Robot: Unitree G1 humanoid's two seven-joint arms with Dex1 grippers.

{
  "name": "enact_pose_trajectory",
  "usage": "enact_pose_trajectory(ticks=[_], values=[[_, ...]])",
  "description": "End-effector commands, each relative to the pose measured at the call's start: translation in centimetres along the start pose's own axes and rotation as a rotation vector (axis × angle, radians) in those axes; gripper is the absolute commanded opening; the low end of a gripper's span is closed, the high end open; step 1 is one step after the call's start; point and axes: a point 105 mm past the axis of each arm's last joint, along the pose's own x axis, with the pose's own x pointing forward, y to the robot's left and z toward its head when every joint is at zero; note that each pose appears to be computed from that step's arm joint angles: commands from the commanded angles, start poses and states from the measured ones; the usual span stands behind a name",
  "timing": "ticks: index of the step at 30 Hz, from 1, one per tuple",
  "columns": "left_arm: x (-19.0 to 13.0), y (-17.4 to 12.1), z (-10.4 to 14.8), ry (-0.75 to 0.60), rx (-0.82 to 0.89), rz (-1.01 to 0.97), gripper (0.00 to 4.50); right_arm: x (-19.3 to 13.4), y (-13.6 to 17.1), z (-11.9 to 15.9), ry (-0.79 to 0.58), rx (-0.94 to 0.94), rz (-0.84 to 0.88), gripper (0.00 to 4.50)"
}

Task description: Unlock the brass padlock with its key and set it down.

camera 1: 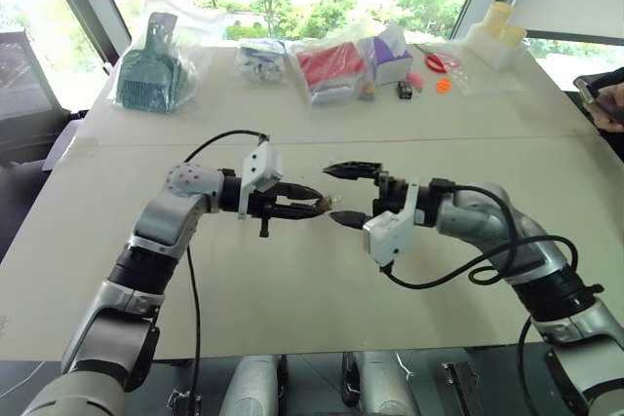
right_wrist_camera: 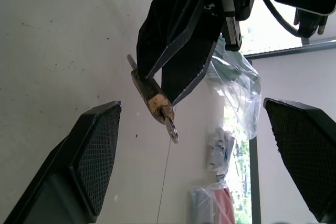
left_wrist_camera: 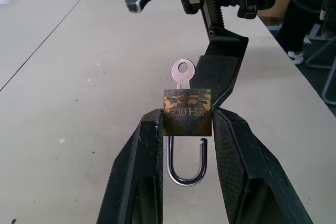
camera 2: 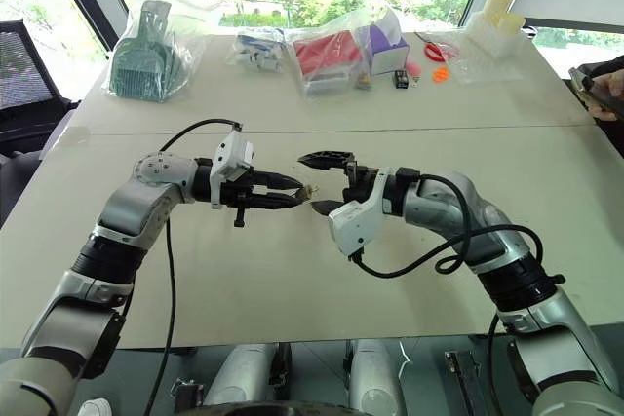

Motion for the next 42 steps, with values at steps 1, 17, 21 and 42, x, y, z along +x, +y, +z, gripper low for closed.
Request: enact_pose_trajectory(ticks=[1,17,21,42], values=[[-0.2,0.4,1.5,-0.028,0.05,0.008,0.76,0.3,-1.0,0.4,-0.028,-0.042,-0.018,4.46],[0.0,0.2,1.7,-0.045,0.046,0.016,0.76,0.9,-0.8,0.4,-0.058,-0.088,0.013,4.46],[0.1,0.2,1.7,-0.046,0.045,0.017,0.76,0.7,-0.9,-0.1,-0.042,-0.087,0.015,4.46],[-0.2,0.3,1.7,-0.04,0.048,0.025,0.76,0.4,-0.9,-0.4,-0.031,-0.076,0.032,0.04]])
